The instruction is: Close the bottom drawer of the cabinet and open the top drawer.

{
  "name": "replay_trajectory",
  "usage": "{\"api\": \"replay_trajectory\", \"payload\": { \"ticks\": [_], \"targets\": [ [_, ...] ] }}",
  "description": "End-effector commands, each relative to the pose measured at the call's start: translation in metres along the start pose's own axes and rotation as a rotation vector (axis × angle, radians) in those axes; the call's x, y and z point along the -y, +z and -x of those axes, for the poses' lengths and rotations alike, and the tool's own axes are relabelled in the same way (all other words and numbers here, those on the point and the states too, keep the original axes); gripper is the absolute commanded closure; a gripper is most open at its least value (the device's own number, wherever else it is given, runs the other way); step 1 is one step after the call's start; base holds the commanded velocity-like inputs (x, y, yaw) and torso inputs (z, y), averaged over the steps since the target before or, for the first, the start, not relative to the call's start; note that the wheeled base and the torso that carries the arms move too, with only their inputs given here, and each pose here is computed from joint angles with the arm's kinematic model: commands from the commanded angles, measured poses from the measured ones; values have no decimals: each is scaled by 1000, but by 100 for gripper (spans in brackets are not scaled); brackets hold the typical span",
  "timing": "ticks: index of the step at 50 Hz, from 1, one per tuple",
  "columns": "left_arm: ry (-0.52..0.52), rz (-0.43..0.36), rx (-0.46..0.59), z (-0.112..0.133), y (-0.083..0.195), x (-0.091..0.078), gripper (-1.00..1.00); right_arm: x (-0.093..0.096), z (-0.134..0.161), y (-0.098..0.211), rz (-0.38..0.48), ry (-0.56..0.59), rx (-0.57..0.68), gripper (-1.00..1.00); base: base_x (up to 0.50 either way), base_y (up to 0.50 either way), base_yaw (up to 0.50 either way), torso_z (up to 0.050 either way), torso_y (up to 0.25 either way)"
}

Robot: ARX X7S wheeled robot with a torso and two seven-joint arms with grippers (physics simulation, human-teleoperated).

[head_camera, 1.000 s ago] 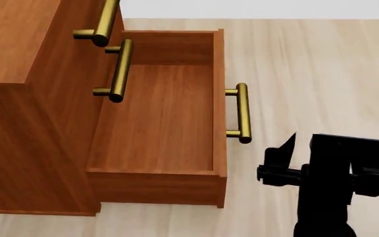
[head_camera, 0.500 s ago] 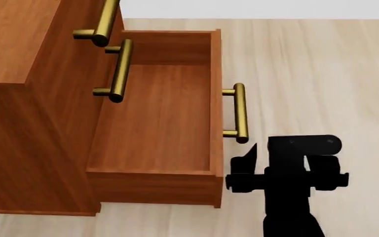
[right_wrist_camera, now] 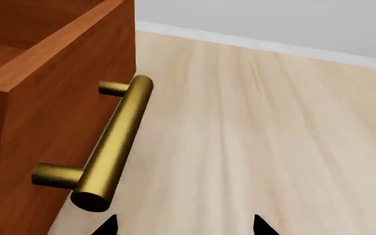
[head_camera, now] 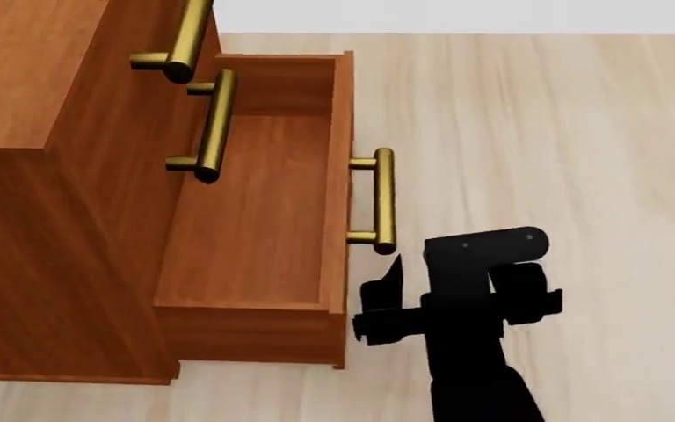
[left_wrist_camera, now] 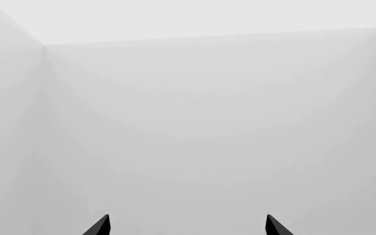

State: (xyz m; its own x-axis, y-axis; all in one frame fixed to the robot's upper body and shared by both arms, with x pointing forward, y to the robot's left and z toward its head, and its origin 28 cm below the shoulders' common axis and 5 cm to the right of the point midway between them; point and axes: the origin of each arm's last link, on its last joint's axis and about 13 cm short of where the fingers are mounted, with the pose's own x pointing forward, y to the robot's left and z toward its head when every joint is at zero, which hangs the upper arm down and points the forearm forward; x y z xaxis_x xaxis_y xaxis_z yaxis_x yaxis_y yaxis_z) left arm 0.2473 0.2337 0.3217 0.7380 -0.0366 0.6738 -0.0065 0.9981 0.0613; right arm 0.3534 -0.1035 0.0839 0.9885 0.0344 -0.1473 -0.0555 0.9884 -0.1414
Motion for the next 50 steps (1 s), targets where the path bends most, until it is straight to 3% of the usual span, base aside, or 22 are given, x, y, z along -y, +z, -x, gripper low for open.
{"api": "replay_trajectory", "payload": {
  "ticks": [1,28,50],
  "targets": [
    [1,-2,1,0,1,-1,-100,-24,-2,3,-30,148,10,-100,0,0,3,0,0],
    [9,-9,4,0,2,-5,-100,-69,-7,22,-46,380,41,-100,0,0,1,0,0],
    [19,-17,7,0,4,-8,-100,-96,-18,37,-186,611,-13,-100,0,0,1,0,0]
  ]
}}
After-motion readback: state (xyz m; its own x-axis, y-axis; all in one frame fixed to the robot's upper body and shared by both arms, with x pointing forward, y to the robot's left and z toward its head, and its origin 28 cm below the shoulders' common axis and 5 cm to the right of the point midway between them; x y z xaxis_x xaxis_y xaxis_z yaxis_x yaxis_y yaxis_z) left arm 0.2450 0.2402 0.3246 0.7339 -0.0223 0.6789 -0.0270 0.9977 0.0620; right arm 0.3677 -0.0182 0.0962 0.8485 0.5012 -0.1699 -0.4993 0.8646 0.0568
